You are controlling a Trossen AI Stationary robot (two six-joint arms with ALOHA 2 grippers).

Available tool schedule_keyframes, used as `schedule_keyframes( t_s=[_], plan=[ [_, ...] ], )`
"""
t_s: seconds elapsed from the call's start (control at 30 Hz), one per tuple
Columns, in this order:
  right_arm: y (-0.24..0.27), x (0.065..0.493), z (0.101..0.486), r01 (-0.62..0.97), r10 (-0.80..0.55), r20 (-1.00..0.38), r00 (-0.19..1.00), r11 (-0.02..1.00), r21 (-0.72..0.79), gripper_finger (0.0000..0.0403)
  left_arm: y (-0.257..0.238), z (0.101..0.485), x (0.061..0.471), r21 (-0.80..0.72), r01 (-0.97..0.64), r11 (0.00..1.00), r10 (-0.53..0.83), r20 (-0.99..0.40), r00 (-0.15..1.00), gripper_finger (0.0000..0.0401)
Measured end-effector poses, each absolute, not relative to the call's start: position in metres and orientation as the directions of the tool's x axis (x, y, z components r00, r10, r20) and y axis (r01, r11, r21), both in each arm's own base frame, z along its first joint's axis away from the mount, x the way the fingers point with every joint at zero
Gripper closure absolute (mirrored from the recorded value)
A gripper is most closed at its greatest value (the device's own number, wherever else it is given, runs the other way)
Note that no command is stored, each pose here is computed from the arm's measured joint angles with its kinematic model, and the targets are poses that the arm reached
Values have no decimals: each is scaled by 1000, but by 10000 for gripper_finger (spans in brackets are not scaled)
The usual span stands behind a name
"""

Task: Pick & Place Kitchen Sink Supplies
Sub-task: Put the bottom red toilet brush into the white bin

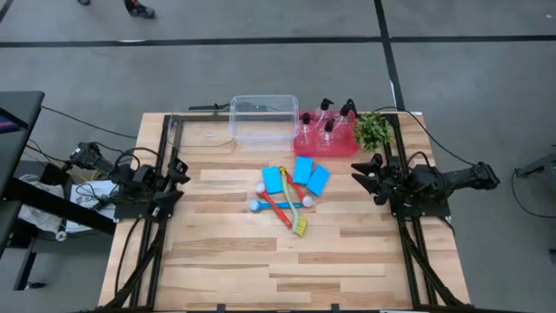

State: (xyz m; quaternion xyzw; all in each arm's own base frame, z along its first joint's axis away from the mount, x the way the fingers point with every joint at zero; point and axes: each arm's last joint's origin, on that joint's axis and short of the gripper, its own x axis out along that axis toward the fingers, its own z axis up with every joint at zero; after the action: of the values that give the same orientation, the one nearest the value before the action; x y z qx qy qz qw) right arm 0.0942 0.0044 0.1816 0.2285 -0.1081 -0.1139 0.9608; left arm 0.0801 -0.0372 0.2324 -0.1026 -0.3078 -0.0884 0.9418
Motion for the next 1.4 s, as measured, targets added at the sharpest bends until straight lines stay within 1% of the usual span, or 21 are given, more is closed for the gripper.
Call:
schedule_keyframes(
  t_s=[0.27, 0.33, 0.47, 0.63, 0.8, 1.0, 1.07, 1.13, 1.23, 1.33, 1.4],
  plan=[
    [4, 94, 182, 167, -266, 156, 951, 871, 462, 182, -39, 227, 89, -197, 129, 972, -7, 522, 853, 199],
    [4, 94, 182, 168, -266, 156, 951, 871, 462, 182, -41, 226, 92, -204, 142, 969, -17, 516, 856, 199],
    [4, 94, 182, 167, -265, 156, 952, 871, 461, 182, -46, 226, 97, -170, 197, 966, -79, 531, 843, 199],
    [4, 94, 182, 167, -265, 156, 952, 871, 462, 182, -50, 222, 104, -159, 195, 968, -90, 503, 859, 199],
    [4, 94, 182, 167, -265, 156, 952, 871, 461, 182, -51, 224, 105, -305, 279, 911, -83, 525, 847, 199],
    [4, 94, 182, 168, -265, 156, 952, 872, 461, 182, -52, 223, 107, -380, 317, 869, -83, 520, 850, 199],
    [4, 94, 182, 168, -266, 156, 951, 871, 461, 182, -51, 224, 108, -424, 297, 856, -42, 514, 857, 199],
    [4, 94, 182, 169, -266, 157, 951, 873, 457, 182, -51, 224, 111, -492, 252, 833, 26, 489, 872, 199],
    [4, 93, 189, 174, -266, 174, 948, 892, 416, 182, -49, 226, 116, -559, 128, 819, 159, 436, 886, 199],
    [4, 90, 199, 176, -267, 201, 943, 909, 379, 182, -47, 227, 124, -495, 12, 869, 219, 405, 888, 199],
    [4, 89, 205, 179, -265, 210, 941, 918, 354, 182, -45, 228, 131, -467, -31, 884, 238, 393, 888, 199]
  ],
)
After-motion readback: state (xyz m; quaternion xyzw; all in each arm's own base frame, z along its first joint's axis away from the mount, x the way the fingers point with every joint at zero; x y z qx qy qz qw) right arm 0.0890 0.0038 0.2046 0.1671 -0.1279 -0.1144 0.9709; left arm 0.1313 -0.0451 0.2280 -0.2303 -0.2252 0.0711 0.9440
